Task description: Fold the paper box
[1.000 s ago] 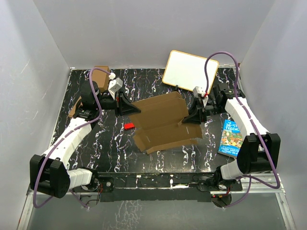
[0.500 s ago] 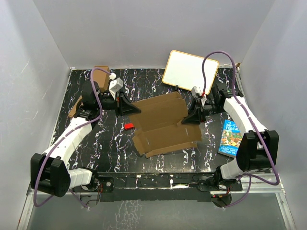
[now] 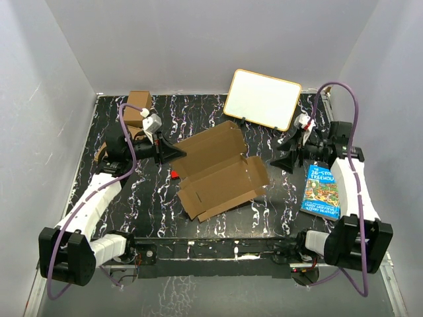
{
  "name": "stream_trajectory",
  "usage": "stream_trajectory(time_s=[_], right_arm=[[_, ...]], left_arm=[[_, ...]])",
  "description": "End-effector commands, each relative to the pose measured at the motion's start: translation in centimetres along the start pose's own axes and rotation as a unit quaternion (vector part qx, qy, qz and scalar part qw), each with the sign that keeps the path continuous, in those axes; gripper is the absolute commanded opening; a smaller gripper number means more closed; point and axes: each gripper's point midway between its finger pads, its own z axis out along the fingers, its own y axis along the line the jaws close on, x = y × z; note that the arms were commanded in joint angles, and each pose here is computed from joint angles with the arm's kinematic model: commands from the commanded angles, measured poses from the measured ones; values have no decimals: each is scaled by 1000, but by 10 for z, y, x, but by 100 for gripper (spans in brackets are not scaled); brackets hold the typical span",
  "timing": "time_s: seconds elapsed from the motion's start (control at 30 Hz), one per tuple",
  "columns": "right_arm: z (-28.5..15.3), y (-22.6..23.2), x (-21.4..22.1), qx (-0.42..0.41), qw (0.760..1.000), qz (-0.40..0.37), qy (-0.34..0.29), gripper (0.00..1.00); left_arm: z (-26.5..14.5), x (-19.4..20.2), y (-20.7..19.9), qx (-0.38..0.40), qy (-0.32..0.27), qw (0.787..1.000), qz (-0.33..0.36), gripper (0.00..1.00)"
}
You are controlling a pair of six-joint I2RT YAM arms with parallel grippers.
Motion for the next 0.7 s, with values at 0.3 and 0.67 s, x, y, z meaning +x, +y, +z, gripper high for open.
stream_trajectory(time_s=[0.3,0.67], right_arm=[[-6,-66,60,175,950,247,-73,47],[16,-47,107,110,908,396,-83,40]], left_arm=[[-15,0,21,-91,-23,996,12,0],[-24,7,33,-160,-56,985,-31,0]])
